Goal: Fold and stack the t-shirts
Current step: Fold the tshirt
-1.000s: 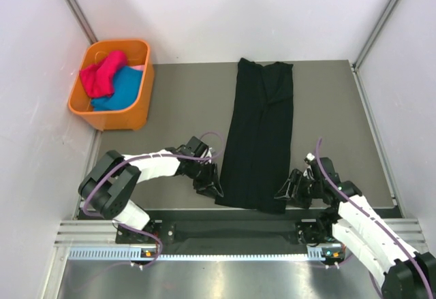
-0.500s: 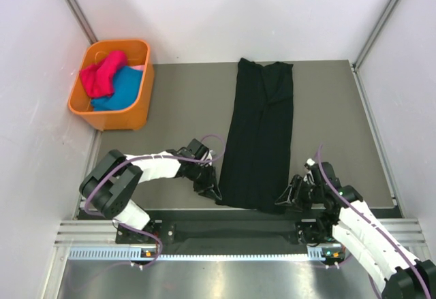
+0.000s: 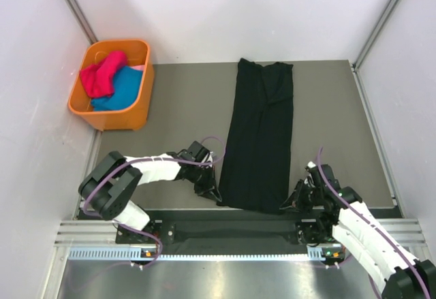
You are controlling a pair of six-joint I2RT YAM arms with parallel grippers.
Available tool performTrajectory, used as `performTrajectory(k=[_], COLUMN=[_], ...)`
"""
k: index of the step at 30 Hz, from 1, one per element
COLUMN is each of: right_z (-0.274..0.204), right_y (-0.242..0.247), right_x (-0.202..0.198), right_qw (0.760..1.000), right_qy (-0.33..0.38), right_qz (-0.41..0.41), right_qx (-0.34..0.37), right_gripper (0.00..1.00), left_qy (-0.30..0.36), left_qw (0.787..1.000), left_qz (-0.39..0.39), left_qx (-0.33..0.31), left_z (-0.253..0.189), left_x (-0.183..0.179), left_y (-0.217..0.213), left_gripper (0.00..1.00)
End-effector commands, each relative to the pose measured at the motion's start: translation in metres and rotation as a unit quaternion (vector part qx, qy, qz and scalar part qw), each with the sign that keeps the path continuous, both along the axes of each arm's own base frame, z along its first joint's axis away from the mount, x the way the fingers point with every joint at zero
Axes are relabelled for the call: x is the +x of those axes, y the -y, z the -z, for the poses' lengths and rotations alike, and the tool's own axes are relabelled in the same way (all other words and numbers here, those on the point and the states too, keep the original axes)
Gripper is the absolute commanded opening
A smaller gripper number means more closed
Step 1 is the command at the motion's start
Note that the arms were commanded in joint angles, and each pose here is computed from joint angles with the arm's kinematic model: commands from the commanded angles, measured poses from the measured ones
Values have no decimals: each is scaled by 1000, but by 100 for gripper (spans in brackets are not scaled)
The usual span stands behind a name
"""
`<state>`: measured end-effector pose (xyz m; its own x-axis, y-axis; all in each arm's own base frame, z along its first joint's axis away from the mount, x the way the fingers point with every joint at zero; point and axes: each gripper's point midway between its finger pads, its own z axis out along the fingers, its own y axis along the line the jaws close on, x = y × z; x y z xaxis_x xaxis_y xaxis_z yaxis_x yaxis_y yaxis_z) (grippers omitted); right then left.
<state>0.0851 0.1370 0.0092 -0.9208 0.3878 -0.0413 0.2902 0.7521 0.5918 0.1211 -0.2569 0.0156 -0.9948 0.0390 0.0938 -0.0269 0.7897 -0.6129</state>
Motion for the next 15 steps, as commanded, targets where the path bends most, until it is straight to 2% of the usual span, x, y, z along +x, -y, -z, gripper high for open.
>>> performTrajectory(k=[1, 3, 4, 15], right_z=[5, 2, 2, -19], right_y=[20, 20, 21, 17], right_x=[-13, -12, -16, -22], right_qw=[998, 998, 998, 1000], right_qy=[-13, -5, -13, 14], right_qz=[-3, -3, -3, 13], right_qx=[-62, -60, -61, -24], right_gripper=[6, 4, 0, 0], left_qy=[2, 7, 8, 28], left_qw=[1000, 1000, 1000, 1000], left_qz=[-5, -3, -2, 2], left_qx=[6, 2, -1, -9], left_z=[2, -4, -6, -29], left_x=[-12, -15, -17, -35], left_y=[-3, 0, 2, 3], left_gripper=[0, 0, 0, 0])
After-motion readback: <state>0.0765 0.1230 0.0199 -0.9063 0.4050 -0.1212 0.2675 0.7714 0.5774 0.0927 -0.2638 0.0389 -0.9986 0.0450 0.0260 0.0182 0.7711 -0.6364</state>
